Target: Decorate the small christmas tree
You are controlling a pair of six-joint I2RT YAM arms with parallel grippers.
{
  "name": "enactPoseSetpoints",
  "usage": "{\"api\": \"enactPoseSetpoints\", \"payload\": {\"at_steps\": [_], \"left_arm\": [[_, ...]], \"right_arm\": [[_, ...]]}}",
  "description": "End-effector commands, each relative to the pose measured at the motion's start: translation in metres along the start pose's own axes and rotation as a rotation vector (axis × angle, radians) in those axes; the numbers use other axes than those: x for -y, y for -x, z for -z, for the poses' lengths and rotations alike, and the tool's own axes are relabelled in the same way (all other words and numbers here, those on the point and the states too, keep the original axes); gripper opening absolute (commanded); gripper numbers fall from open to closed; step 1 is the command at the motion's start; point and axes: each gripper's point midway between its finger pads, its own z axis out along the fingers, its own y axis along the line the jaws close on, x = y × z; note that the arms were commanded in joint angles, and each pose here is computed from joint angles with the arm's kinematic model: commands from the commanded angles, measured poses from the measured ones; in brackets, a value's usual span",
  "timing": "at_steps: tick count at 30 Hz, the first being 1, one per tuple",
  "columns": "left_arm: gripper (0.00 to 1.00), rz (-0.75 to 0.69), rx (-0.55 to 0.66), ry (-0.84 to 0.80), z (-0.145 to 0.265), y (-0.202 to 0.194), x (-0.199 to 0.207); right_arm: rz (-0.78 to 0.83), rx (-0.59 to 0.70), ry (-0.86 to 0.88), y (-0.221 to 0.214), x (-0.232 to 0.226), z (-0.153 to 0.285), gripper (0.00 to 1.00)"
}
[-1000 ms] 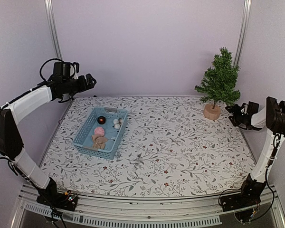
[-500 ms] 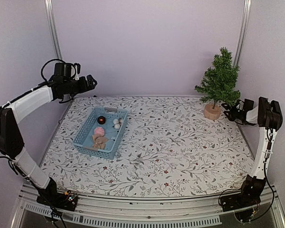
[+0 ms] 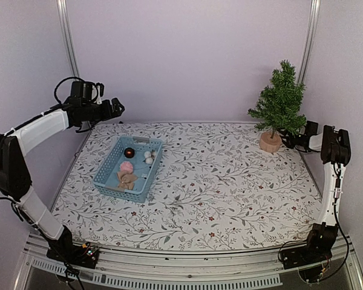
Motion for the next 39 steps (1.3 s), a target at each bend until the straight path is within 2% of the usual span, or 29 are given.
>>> {"api": "enactPoseSetpoints", "payload": {"at_steps": [1, 13, 23, 29, 39], "left_arm": [[0.99, -0.022, -0.025, -0.019, -0.002, -0.004, 0.007], [0.99, -0.027, -0.038, -0.033, -0.004, -0.007, 0.009], [0.99, -0.025, -0.058, -0.046, -0.008, -0.012, 0.011], [0.99, -0.019, -0.069, -0.047, -0.008, -0.016, 0.01], [0.99, 0.024, -0.098, -0.056, -0.006, -0.035, 0.007]], "right_arm": [[-0.044, -0.114, -0.011, -0.029, 0.019, -0.016, 0.63], [-0.023, -0.233, 0.0, -0.051, 0.013, -0.038, 0.58], [-0.005, -0.319, -0.02, -0.08, 0.006, -0.046, 0.49], [0.04, -0.4, -0.009, -0.123, -0.015, -0.054, 0.45], [0.064, -0.423, 0.04, -0.177, -0.07, -0.067, 0.45]]}}
